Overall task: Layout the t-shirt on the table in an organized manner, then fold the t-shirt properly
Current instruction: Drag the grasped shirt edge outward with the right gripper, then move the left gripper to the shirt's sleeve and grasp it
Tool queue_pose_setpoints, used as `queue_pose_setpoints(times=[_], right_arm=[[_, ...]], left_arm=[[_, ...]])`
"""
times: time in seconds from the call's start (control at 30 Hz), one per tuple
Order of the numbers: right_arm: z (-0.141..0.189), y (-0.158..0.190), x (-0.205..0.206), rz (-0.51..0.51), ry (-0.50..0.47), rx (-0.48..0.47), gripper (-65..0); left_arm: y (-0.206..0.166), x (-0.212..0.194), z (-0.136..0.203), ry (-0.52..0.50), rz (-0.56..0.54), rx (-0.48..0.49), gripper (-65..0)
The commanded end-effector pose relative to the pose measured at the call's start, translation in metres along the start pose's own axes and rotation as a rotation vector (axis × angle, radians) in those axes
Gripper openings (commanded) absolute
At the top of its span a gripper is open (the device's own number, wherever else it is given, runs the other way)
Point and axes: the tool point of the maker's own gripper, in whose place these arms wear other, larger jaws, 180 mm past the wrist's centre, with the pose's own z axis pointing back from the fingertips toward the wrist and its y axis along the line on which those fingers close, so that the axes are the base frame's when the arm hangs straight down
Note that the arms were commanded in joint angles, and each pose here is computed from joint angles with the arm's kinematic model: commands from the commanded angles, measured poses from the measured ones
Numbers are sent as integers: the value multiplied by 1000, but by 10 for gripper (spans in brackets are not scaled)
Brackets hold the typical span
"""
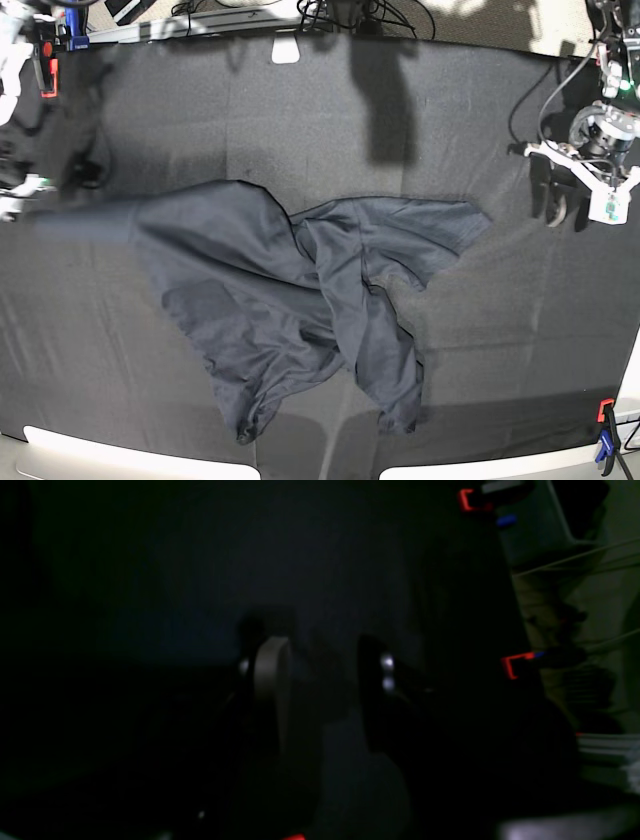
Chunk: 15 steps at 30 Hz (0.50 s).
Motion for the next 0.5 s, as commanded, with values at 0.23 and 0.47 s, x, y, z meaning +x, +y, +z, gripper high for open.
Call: queue_pose_setpoints(times=[0.23, 0.47], right_arm=[[6, 7, 18, -67, -56, 90, -412], [6, 9, 9, -67, -12, 99, -412]], left_arm=[[-34, 11, -35, -18, 11, -134, -413], [-48, -18, -84, 133, 29, -198, -413]])
